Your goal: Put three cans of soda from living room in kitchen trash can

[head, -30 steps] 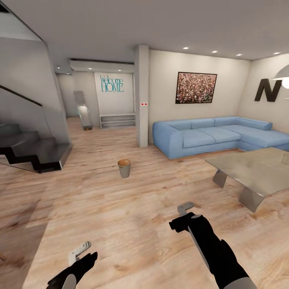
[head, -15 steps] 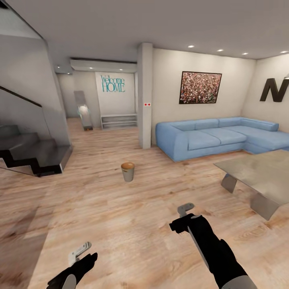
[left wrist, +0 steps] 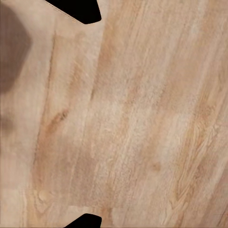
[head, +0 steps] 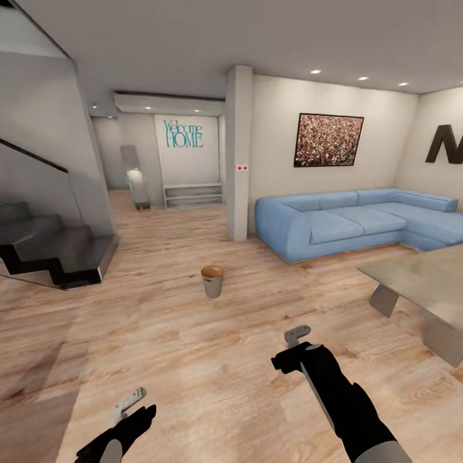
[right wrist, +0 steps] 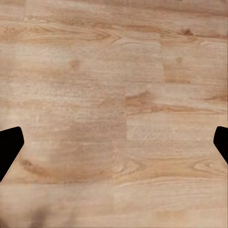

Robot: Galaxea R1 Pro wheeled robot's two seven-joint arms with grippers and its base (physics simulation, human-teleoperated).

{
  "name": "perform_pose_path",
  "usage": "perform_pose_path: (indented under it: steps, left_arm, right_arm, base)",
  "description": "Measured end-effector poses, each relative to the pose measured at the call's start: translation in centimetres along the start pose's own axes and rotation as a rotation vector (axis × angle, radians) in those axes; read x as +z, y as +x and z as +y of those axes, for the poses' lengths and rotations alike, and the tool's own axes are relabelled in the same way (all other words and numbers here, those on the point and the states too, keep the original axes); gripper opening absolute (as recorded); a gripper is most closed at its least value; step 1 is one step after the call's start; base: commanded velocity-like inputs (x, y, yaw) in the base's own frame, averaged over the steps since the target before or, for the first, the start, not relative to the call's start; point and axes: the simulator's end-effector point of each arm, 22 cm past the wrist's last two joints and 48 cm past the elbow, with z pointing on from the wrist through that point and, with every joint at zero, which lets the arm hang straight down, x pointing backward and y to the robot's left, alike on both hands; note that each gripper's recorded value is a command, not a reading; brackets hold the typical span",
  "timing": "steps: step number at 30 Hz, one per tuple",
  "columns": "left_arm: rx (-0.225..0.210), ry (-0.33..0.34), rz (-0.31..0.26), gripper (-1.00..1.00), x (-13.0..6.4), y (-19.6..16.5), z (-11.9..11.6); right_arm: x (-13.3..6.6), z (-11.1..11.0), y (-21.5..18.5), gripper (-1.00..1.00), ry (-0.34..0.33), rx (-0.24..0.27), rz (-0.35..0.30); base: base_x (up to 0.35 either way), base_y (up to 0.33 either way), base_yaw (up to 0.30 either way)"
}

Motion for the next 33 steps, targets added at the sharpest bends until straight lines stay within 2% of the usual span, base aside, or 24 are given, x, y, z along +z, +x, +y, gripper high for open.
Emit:
perform_pose_path:
  steps: [8,33]
  left_arm:
    - [0.0,0.0,0.001,1.0,0.01,0.01,0.02]
    - [0.0,-0.001,0.002,1.0,0.04,0.1,0.06]
  right_arm:
    - [0.0,-0.03,0.01,1.0,0.0,0.001,0.0]
    - [0.0,-0.03,0.0,1.0,0.0,0.002,0.0]
  base:
    - [0.303,0.184,0.0]
    - [0.334,0.107,0.0]
